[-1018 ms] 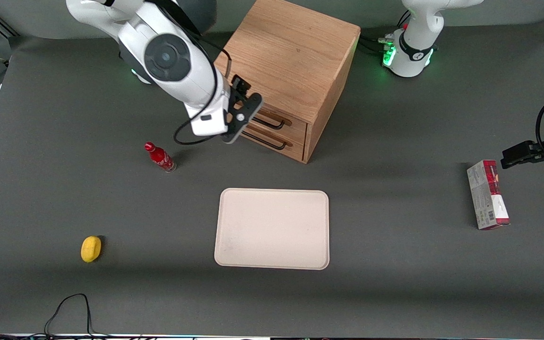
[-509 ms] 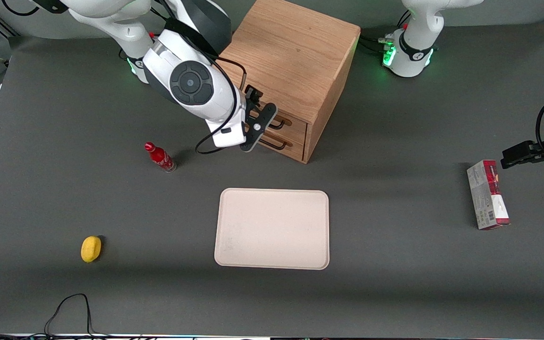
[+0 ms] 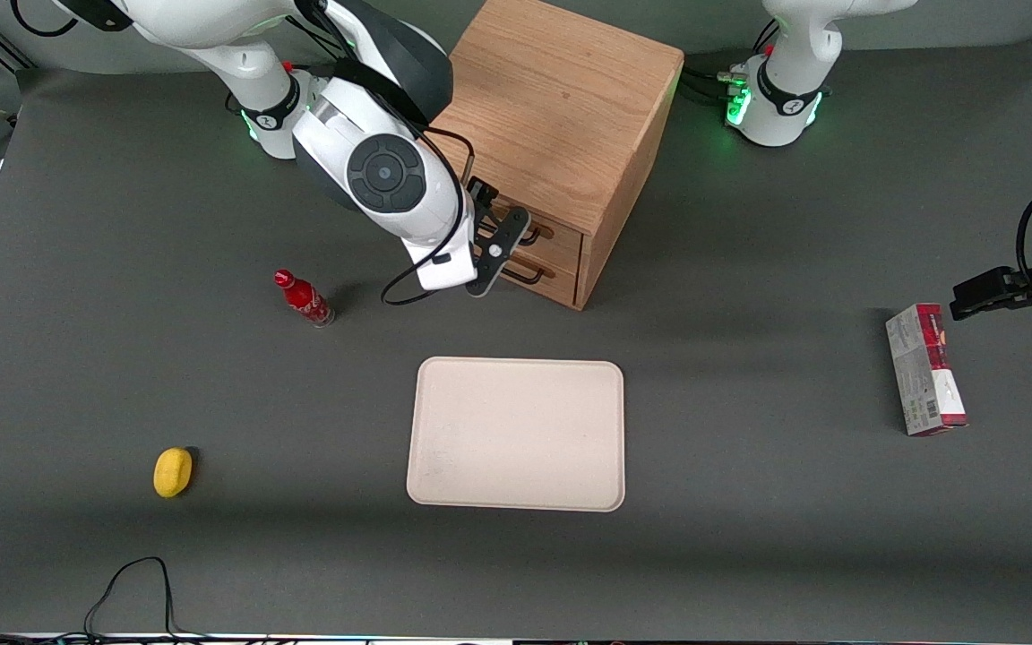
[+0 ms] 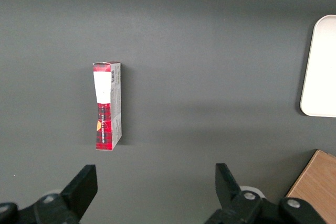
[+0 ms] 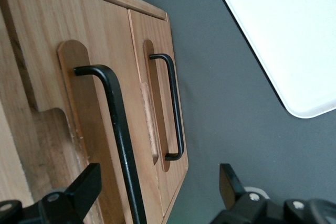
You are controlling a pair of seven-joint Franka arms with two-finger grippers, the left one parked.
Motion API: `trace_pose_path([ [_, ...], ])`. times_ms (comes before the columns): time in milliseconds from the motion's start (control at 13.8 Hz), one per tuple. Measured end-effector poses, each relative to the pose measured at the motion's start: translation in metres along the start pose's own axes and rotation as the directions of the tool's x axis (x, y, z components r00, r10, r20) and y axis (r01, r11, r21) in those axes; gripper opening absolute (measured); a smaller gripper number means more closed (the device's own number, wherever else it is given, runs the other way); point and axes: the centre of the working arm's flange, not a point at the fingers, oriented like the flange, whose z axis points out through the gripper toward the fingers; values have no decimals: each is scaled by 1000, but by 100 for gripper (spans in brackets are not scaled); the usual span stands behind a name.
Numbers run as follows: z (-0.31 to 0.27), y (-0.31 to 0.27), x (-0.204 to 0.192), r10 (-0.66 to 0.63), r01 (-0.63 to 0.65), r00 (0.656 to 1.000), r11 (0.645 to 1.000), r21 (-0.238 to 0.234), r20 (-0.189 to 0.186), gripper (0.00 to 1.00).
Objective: Open upper drawer
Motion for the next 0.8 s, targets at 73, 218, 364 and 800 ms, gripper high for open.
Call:
trace_pose_path([
  [73,2,1,0,-2,2,1000,1000,-9,5,100],
  [218,7,0,2,-9,9,1000,1000,-16,14,100],
  [364,11,-4,5,-19,19,1000,1000,-24,16,100],
  [800,26,1,10,-30,31,999,998,-46,31,100],
])
